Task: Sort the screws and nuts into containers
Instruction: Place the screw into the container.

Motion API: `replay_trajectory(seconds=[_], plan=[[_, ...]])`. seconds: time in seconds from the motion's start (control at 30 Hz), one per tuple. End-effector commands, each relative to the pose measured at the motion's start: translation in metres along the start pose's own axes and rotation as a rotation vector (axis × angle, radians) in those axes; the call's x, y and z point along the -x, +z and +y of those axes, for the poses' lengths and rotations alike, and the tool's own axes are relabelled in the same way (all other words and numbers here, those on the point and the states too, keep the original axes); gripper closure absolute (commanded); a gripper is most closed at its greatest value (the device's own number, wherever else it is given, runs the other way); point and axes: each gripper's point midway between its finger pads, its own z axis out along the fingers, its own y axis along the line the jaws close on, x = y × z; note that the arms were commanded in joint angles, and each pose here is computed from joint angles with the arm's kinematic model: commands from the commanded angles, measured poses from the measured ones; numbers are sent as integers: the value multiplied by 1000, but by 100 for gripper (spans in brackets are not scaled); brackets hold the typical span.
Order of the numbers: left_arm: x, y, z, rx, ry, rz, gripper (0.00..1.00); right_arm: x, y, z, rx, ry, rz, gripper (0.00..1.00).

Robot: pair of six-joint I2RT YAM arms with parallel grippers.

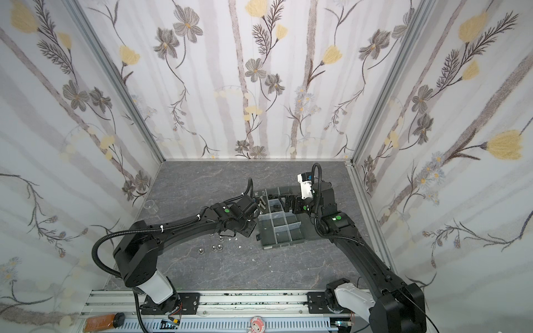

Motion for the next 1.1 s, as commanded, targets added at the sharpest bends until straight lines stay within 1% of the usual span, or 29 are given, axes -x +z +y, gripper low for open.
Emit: replay_trajectory(seconds=[0.0, 0.07, 0.1, 0.23, 0.27, 0.53, 0.87, 1.07], plan=[[14, -4, 1, -8, -4, -15, 86, 10, -3, 8, 42, 11, -55, 0], [24, -4, 1, -18, -7, -23, 86, 10, -5, 7, 40, 22, -70, 0], [34, -6, 1, -26, -11, -40, 86, 10, -5, 6, 34, 32, -78, 0], [55, -5, 1, -28, -4, -51, 86, 12, -10, -2, 19, 99, -113, 0], [60, -4, 1, -27, -3, -53, 86, 1, -8, -10, 5, 122, -96, 0], [95, 9, -1, -36, -1, -58, 86, -12, -17, -34, -7, 216, -137, 0], [125, 31, -16, -74, 7, -60, 87, -39, -18, -58, -38, 288, -124, 0], [139, 45, -25, -102, 9, -57, 88, -46, -17, -64, -40, 305, -116, 0]])
